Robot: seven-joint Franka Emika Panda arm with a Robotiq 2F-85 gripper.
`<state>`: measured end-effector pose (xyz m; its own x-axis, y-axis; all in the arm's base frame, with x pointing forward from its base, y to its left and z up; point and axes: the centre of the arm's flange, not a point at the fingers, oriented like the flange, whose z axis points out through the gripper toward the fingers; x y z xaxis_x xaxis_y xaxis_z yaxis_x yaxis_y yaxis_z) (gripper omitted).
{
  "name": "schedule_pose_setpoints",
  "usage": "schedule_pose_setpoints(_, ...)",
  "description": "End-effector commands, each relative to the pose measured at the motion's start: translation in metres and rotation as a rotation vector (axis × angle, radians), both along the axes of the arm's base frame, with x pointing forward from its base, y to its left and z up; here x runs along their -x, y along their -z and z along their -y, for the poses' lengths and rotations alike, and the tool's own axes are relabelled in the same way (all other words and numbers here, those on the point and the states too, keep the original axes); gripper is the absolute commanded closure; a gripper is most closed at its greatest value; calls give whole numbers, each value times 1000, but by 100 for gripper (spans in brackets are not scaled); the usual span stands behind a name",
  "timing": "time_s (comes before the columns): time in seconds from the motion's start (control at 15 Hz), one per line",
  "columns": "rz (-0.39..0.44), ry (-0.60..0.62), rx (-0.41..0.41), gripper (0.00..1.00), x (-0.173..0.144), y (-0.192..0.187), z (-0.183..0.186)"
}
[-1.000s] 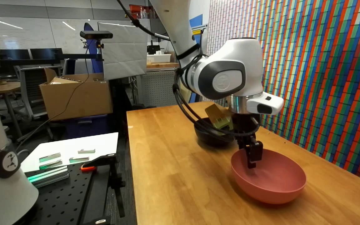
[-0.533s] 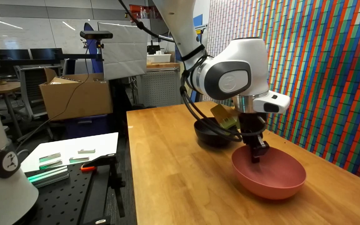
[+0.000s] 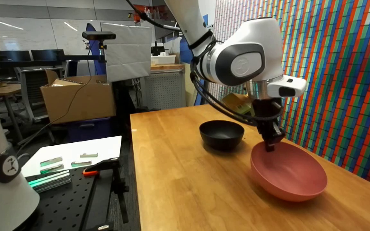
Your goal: Put the pink bowl inside the black bowl
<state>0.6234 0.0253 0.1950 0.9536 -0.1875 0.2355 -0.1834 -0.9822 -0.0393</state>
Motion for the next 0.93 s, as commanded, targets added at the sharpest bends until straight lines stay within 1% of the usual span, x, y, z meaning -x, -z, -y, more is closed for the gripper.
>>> schedule_pose_setpoints(0.0,3,-24,-40,99,2,-61,-21)
schedule_pose_setpoints(0.27,27,-106,-74,99,7,-110,-71)
schedule_pose_setpoints(0.47,37,-175,-112,99,15,-131,-113)
schedule_pose_setpoints(0.67,43,-253,-162,99,30,-137,-157)
schedule_pose_setpoints(0.87,24,-328,-195,99,47,-128,-194)
